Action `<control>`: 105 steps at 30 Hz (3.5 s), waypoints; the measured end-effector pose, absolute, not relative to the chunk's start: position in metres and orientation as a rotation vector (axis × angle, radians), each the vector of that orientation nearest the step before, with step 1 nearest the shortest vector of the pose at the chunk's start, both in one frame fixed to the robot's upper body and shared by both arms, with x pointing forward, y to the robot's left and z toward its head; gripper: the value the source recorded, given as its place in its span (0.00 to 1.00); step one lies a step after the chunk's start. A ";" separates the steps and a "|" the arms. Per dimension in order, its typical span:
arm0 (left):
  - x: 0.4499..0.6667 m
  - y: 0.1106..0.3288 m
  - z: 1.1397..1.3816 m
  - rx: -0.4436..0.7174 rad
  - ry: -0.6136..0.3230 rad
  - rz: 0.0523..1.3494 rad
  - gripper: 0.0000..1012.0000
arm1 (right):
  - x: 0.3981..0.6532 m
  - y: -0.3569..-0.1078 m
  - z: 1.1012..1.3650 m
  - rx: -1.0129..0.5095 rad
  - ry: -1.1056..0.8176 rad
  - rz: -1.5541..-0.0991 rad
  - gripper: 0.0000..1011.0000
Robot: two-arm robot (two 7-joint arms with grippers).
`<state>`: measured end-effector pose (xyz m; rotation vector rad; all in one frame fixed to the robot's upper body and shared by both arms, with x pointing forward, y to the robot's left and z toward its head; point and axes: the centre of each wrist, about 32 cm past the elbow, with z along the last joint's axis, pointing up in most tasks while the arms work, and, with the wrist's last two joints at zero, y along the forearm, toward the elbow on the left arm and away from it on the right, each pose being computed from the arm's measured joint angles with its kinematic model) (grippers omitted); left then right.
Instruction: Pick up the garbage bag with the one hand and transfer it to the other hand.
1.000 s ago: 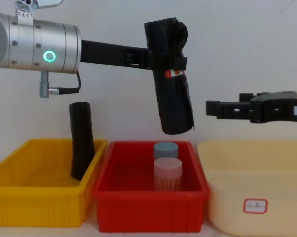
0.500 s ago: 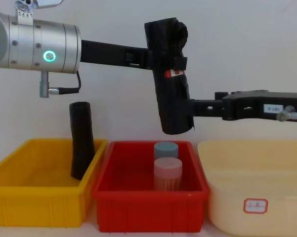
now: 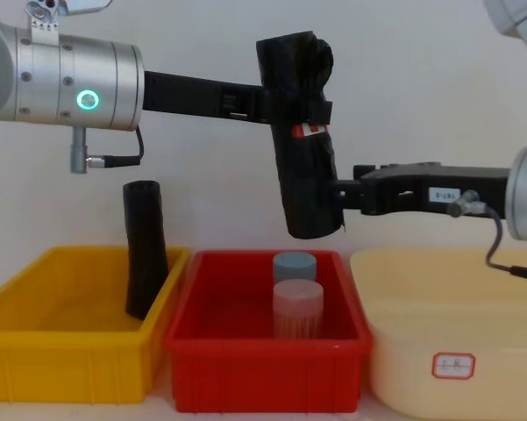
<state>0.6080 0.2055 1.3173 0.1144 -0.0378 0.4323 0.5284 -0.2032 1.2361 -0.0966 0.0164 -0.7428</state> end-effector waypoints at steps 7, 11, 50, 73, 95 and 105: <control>0.608 0.206 1.317 0.114 -0.038 0.432 0.41 | 0.534 -0.196 1.234 -0.098 0.017 -0.733 0.99; 0.608 0.206 1.317 0.114 -0.038 0.432 0.41 | 0.537 -0.194 1.233 -0.098 0.017 -0.728 0.99; 0.608 0.206 1.317 0.114 -0.038 0.432 0.41 | 0.561 -0.186 1.227 -0.103 0.022 -0.723 0.65; 0.608 0.206 1.317 0.114 -0.038 0.432 0.48 | 0.562 -0.187 1.226 -0.099 0.026 -0.722 0.59; 0.608 0.206 1.317 0.114 -0.038 0.432 0.99 | 0.555 -0.193 1.226 -0.082 0.035 -0.732 0.59; 0.608 0.206 1.317 0.115 -0.038 0.433 0.99 | 0.549 -0.205 1.226 -0.078 0.037 -0.776 0.59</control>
